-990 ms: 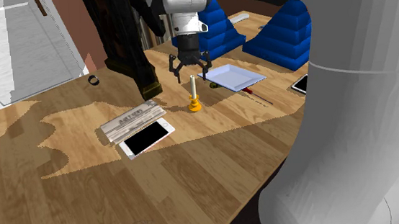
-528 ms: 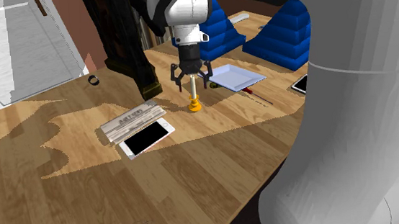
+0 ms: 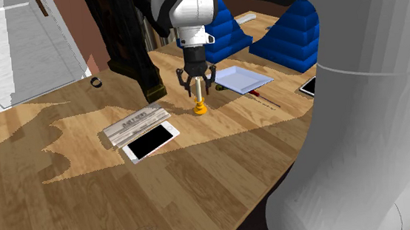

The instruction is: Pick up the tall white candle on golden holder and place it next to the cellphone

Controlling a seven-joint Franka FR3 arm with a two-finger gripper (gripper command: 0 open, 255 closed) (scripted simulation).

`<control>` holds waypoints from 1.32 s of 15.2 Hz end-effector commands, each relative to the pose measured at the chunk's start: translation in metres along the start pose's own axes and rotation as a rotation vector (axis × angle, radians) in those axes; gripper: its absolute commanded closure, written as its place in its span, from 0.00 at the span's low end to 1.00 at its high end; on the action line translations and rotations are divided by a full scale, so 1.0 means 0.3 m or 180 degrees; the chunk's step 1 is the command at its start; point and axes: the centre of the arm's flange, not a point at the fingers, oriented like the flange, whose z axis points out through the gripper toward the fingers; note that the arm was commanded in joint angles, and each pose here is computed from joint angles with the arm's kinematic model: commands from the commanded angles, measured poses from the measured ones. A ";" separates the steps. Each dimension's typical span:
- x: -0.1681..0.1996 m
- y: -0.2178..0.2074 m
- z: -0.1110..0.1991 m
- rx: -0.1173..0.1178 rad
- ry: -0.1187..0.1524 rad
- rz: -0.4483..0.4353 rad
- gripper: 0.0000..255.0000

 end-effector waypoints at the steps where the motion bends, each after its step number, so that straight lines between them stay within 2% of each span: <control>1: 0.000 0.000 0.000 0.0000 0.0000 0.0000 1.00; 9: 0.000 0.000 0.000 0.0000 0.0000 0.0000 1.00; 20: -0.081 -0.002 -0.175 0.0000 0.0000 0.0000 1.00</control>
